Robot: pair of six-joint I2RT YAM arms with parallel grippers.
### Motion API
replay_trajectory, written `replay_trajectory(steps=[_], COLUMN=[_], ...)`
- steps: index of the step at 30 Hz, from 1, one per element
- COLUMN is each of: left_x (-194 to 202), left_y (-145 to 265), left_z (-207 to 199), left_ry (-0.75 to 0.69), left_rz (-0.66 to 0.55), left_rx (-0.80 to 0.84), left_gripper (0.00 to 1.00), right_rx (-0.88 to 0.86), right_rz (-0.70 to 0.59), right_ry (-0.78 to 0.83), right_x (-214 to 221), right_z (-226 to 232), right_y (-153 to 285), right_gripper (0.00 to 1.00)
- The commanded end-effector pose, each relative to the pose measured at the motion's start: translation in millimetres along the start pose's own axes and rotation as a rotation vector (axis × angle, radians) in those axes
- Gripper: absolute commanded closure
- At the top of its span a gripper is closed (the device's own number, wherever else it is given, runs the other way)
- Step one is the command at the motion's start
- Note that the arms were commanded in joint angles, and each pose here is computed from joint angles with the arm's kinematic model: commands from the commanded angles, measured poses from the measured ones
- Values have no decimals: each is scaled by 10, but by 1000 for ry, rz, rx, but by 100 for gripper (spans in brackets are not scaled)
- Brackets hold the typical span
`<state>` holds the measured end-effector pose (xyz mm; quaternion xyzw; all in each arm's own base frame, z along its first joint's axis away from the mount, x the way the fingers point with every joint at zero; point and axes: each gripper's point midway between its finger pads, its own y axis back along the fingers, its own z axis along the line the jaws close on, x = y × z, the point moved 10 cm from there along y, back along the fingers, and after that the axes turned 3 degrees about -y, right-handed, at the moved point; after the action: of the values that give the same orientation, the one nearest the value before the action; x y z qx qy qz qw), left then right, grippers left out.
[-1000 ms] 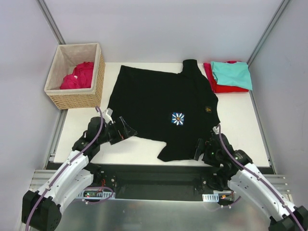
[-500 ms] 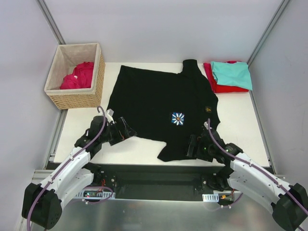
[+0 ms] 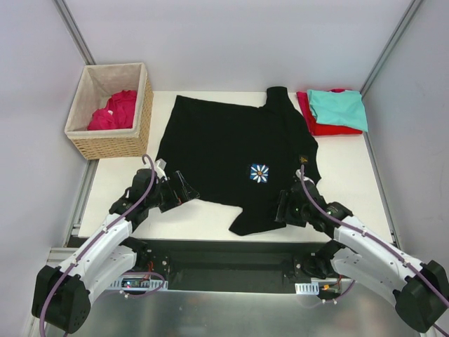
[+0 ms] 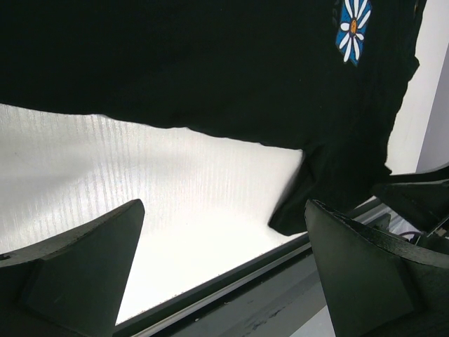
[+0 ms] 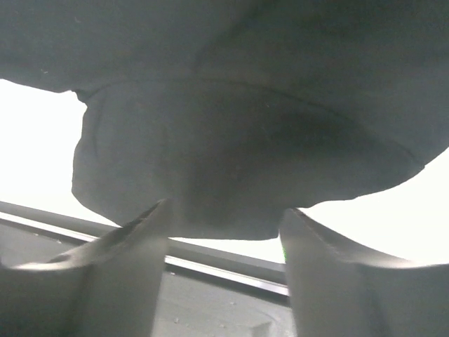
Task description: Fold and stack the t-shirts
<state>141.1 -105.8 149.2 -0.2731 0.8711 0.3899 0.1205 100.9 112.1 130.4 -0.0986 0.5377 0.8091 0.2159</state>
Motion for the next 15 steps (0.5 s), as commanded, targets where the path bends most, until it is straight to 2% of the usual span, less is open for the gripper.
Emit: replay_trajectory(steps=[1,3,4,7,15], left_x=[-63,-53,-46,-33,-59], left_y=[27,36,36,31,29], left_z=[-66,-58,-53,-38,-62], left_ry=[-37,-38,-39,-37,-39], left_rz=[-37,-41,-41,-39,-38], left_rx=[21,23,22,18,20], left_gripper=[1,1,1,1,1], right_rx=[-19,-10,-9,-1,78], right_rz=[-47,-35,-31,-45,-134], right_ry=[20,20,19,13,-2], right_x=[-158,-145,-138,-139,-311], right_z=[148,147,146,135,189], right_y=[35,10,6,10,47], right_gripper=[54,63,70,78,83])
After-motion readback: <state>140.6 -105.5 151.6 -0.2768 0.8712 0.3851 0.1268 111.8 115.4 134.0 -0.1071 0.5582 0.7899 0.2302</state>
